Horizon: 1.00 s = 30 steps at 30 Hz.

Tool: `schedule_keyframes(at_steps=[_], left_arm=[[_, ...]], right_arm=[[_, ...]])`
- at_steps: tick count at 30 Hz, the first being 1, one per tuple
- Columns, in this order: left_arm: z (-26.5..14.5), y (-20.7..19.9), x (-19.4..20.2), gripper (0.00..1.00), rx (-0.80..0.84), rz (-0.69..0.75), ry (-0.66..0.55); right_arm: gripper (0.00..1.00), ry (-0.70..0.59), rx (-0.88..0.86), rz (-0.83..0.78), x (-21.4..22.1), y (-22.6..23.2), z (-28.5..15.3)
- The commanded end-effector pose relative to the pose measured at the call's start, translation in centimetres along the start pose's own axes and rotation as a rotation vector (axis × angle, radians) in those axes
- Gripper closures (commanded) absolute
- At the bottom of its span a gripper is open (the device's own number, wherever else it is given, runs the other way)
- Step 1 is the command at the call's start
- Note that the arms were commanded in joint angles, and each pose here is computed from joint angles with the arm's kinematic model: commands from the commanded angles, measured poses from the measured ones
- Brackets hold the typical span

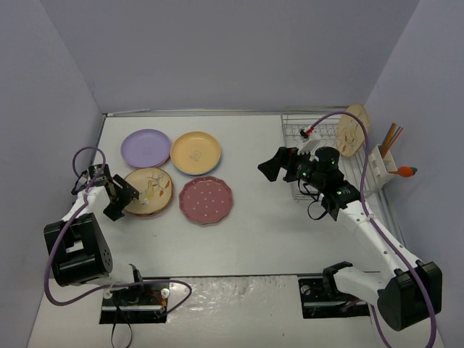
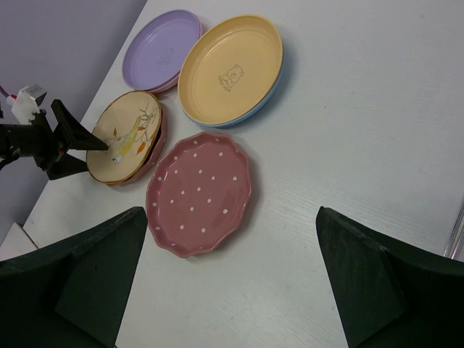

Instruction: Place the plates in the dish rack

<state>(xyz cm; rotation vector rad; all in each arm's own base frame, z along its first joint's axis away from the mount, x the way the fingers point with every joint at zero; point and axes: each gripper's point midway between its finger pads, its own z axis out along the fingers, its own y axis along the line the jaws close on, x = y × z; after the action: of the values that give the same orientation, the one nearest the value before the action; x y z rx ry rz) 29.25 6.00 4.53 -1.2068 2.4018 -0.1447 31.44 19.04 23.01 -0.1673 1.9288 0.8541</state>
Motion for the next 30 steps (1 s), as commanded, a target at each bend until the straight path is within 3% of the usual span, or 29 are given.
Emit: schedule_keyframes(at_steps=[1, 6, 16, 20, 30], left_arm=[[-0.3, -1.8, -2.2, 0.34, 0.069, 0.005, -0.062], [0.0, -1.4, -1.9, 0.49, 0.057, -0.003, -0.060], [-1.2, -0.7, -1.4, 0.94, 0.024, -0.006, -0.050], [-2.2, -0.4, -1.1, 1.00, 0.014, -0.010, -0.037], [-3.9, -0.3, 0.8, 1.00, 0.023, -0.038, 0.032]], right_arm=[[0.00, -0.078, -0.067, -0.065, -1.9, 1.8, -0.5], [0.00, -0.079, -0.070, -0.072, -1.7, 1.9, -0.6], [0.00, -0.082, -0.066, -0.075, -1.7, 1.9, -0.8], [0.00, -0.081, -0.072, -0.072, -1.8, 2.1, -0.7], [0.00, -0.062, -0.084, -0.056, -1.4, 2.5, -0.4]])
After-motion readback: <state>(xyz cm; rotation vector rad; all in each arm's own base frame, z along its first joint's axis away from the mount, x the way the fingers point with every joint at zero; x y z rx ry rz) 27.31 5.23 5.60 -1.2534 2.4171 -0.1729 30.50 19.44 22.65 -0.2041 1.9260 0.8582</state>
